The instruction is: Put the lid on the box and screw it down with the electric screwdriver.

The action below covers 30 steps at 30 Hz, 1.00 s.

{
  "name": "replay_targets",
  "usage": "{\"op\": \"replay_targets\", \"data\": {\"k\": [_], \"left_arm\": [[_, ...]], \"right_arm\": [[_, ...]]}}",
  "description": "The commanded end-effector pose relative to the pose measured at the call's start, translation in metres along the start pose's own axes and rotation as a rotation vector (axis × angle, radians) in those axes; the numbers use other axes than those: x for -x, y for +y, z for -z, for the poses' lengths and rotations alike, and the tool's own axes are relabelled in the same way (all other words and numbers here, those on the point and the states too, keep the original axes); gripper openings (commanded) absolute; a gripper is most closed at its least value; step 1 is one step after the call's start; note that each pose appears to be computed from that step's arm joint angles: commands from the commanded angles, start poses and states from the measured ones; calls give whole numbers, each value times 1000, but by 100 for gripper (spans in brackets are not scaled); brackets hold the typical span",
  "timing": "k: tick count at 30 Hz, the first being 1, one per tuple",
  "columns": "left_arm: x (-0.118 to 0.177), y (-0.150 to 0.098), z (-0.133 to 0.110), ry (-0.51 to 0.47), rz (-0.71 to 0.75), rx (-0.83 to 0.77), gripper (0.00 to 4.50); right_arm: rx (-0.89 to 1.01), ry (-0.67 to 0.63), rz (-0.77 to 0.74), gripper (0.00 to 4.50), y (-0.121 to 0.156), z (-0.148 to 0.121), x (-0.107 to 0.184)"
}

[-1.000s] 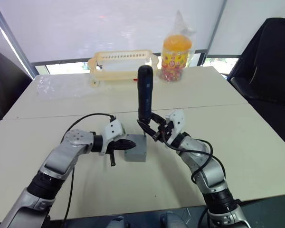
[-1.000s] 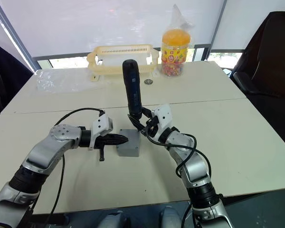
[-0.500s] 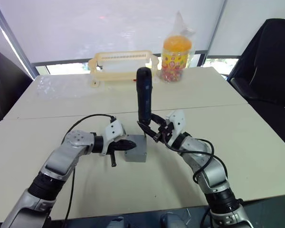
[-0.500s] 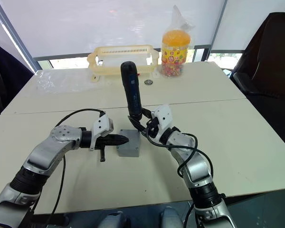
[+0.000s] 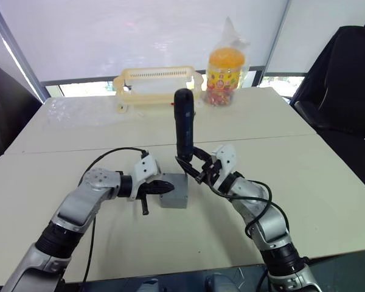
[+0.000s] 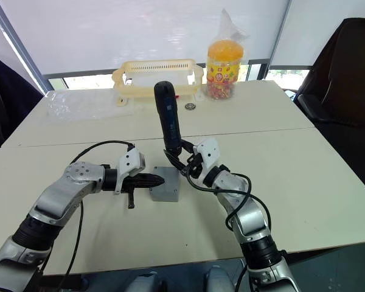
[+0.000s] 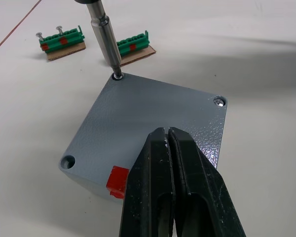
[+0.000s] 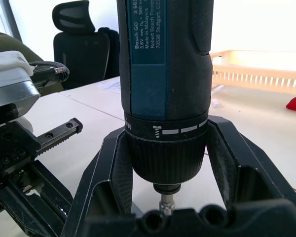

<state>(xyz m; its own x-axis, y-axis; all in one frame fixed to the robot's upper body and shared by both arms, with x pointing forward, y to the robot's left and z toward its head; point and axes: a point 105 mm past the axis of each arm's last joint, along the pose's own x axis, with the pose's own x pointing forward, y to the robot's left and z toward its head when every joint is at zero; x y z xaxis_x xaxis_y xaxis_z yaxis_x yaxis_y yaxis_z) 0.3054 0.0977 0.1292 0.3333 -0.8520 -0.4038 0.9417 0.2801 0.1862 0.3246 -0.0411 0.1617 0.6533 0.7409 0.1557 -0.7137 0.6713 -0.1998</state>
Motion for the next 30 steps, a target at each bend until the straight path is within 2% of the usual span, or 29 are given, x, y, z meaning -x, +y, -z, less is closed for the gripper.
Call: {"op": "replay_targets", "data": {"k": [1, 30], "left_arm": [[0, -4, 7, 34, 4, 6, 4], [-1, -5, 9, 35, 7, 15, 4]], "right_arm": [[-50, 142, -3, 177, 6, 39, 7], [-36, 143, 4, 177, 7, 41, 7]]}}
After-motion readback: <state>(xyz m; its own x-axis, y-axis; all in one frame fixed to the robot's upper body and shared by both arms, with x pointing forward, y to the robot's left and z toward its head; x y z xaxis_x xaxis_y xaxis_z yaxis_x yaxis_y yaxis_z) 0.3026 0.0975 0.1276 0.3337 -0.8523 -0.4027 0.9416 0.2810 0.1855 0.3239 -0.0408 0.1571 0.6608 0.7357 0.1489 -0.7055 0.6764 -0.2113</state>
